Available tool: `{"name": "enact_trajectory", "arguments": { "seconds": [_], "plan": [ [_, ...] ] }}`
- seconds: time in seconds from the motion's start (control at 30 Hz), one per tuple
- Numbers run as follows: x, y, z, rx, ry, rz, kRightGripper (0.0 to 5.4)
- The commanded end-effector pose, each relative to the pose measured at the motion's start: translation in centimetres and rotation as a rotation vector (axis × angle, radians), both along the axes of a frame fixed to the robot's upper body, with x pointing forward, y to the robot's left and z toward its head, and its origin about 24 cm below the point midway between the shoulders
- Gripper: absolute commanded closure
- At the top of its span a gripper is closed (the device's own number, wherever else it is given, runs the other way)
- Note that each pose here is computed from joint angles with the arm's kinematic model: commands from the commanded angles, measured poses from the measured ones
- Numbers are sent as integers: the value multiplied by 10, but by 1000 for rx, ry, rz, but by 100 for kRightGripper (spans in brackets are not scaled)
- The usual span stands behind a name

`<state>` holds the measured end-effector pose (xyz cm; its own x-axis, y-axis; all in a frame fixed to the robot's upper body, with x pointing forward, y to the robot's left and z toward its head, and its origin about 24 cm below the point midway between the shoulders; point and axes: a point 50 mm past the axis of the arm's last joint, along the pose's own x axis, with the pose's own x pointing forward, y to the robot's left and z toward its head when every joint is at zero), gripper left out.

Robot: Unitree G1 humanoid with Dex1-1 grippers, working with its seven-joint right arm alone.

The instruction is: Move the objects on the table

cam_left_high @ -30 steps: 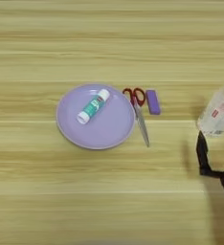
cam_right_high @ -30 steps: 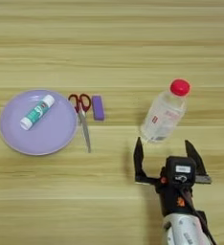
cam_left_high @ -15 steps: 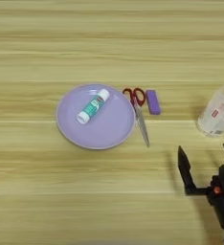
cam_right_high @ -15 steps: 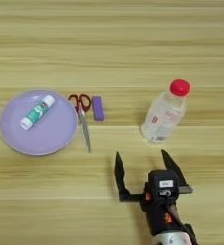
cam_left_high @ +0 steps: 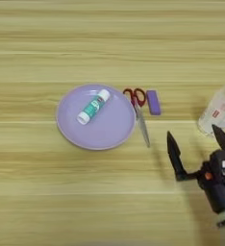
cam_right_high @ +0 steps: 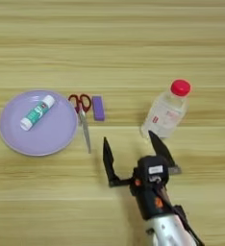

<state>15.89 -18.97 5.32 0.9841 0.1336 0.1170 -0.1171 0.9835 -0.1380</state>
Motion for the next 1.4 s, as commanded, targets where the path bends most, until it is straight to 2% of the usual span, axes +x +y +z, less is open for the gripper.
{"name": "enact_trajectory", "arguments": {
  "seconds": [0.03, 0.23, 0.5, 0.63, 1.1, 1.4],
  "plan": [
    [20, 5, 10, -26, -57, 41, 5],
    [42, 15, 13, -10, -82, 107, 5],
    [74, 23, -4, -43, -22, 101, 5],
    [81, 27, -7, -49, -17, 94, 5],
    [102, 13, -13, -51, -4, -25, 5],
    [118, 10, -15, -62, 45, -65, 5]
  ]
}}
